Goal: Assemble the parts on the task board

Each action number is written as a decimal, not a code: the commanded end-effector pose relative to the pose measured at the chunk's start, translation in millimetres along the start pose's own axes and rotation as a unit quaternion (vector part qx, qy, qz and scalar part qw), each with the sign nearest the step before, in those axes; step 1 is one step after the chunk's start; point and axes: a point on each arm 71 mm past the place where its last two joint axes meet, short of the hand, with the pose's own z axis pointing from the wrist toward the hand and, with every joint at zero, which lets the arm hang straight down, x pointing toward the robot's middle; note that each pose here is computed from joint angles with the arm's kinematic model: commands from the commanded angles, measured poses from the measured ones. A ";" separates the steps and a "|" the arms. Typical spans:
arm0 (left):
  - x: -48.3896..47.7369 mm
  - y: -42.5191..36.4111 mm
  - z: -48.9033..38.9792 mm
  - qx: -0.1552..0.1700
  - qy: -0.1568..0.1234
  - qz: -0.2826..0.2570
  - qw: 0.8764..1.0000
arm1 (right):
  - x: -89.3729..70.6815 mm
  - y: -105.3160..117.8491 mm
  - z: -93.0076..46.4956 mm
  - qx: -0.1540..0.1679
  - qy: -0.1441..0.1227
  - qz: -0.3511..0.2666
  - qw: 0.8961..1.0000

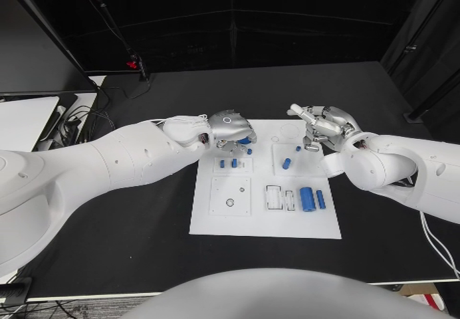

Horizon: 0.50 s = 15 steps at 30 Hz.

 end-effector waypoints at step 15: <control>7.6 -1.3 6.4 0.001 0.050 -0.011 0.999 | 2.8 1.8 0.3 -0.005 0.007 0.001 1.000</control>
